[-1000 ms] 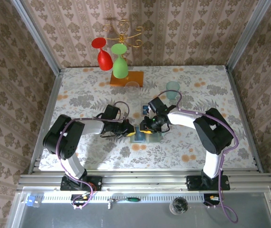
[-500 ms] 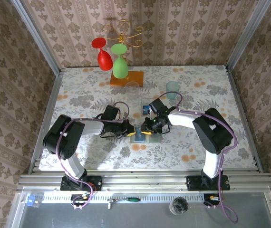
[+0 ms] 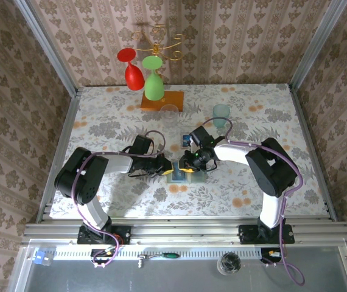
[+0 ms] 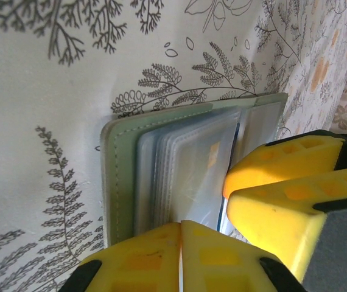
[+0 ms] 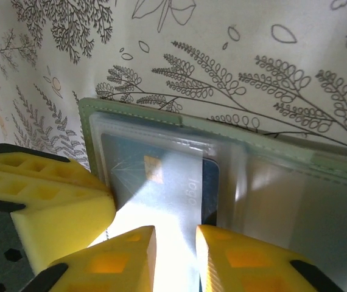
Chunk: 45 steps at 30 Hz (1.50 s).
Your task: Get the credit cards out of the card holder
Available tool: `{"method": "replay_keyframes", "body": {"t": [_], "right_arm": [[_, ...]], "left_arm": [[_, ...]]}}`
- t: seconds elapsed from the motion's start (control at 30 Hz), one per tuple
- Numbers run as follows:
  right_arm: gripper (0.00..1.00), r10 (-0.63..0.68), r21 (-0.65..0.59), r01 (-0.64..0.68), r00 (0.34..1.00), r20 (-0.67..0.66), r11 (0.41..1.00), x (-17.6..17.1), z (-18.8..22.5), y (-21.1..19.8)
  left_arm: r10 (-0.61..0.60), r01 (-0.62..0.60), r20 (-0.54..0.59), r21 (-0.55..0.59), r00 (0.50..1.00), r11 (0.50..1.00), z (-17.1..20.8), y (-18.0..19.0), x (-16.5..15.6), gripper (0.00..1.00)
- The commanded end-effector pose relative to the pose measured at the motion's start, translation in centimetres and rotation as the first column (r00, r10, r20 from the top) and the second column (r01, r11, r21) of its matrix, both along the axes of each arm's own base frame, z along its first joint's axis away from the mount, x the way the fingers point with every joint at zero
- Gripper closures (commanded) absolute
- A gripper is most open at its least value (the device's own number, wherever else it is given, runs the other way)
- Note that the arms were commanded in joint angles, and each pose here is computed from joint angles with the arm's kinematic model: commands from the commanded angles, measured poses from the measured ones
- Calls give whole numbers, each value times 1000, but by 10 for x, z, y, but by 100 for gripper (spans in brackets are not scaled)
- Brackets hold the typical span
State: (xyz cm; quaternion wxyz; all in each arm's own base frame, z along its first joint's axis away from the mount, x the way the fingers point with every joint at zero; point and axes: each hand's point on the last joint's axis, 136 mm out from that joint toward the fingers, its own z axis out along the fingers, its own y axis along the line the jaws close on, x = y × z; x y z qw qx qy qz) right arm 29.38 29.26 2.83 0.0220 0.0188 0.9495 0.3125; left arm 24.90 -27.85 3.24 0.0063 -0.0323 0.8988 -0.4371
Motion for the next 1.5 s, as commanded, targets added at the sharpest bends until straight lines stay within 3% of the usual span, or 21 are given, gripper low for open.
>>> {"method": "replay_keyframes", "body": {"t": [0.0, 0.27, 0.9, 1.27, 1.47], "right_arm": [[72, 5, -89, -8, 999, -35, 996, -9, -15, -10], [71, 16, -155, -13, 1000, 19, 988, -7, -4, -19], [71, 14, -101, -6, 996, 83, 995, -3, 20, -14], [71, 16, -106, -7, 997, 79, 994, -6, 18, -17], [71, 9, -104, -1, 997, 77, 995, -6, 15, -20]], "left_arm": [[17, -14, -56, 49, 998, 999, -14, 11, -12, 89], [28, -25, -50, 49, 998, 998, -12, 12, -13, 87], [21, -21, -1, 23, 1000, 1000, 6, 8, -5, 86], [-11, 11, 42, -10, 999, 1000, 26, -6, -1, 90], [-62, 61, 45, 30, 997, 998, 24, -15, -7, 94]]}}
